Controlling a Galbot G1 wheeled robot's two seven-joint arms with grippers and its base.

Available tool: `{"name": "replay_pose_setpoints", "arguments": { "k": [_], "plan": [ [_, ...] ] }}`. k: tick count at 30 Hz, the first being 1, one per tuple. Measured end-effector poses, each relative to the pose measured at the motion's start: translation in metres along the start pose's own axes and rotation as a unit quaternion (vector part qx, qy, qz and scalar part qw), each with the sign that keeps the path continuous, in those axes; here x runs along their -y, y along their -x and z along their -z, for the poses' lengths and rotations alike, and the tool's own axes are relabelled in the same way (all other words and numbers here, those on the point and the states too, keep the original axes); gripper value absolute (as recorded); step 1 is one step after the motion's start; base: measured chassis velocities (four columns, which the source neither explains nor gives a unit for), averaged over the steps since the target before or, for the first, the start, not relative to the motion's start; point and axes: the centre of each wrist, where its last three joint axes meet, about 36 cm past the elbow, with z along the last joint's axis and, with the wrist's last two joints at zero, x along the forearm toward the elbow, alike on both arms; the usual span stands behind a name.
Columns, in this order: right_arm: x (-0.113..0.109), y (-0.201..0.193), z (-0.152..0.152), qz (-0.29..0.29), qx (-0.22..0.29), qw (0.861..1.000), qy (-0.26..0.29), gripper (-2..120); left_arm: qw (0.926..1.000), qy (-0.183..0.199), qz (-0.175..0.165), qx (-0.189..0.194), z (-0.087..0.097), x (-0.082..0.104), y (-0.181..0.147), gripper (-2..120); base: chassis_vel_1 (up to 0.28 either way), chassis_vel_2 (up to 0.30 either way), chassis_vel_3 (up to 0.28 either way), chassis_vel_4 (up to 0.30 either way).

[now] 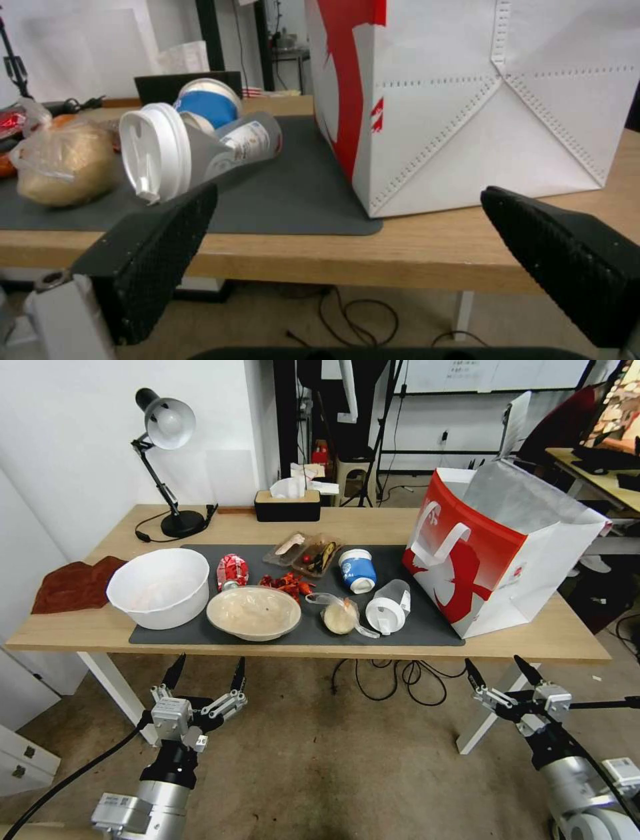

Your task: Pick up the food delivery bag from the floor and place it on the table.

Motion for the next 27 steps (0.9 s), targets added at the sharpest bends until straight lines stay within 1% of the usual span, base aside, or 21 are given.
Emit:
{"name": "replay_pose_setpoints", "arguments": {
  "k": [8,27],
  "plan": [
    [-0.0047,-0.0018,-0.0036,-0.005,0.000,1.000,0.001,100,1.0000,0.001,-0.001,0.001,0.0014,0.0003,0.0001,100,0.000,0.000,0.000,0.000],
    [-0.0046,-0.0024,-0.0036,-0.007,-0.001,1.000,0.000,100,1.0000,0.005,-0.002,0.001,0.0021,-0.0004,0.0000,100,0.000,0.000,0.000,0.000]
  ]
}}
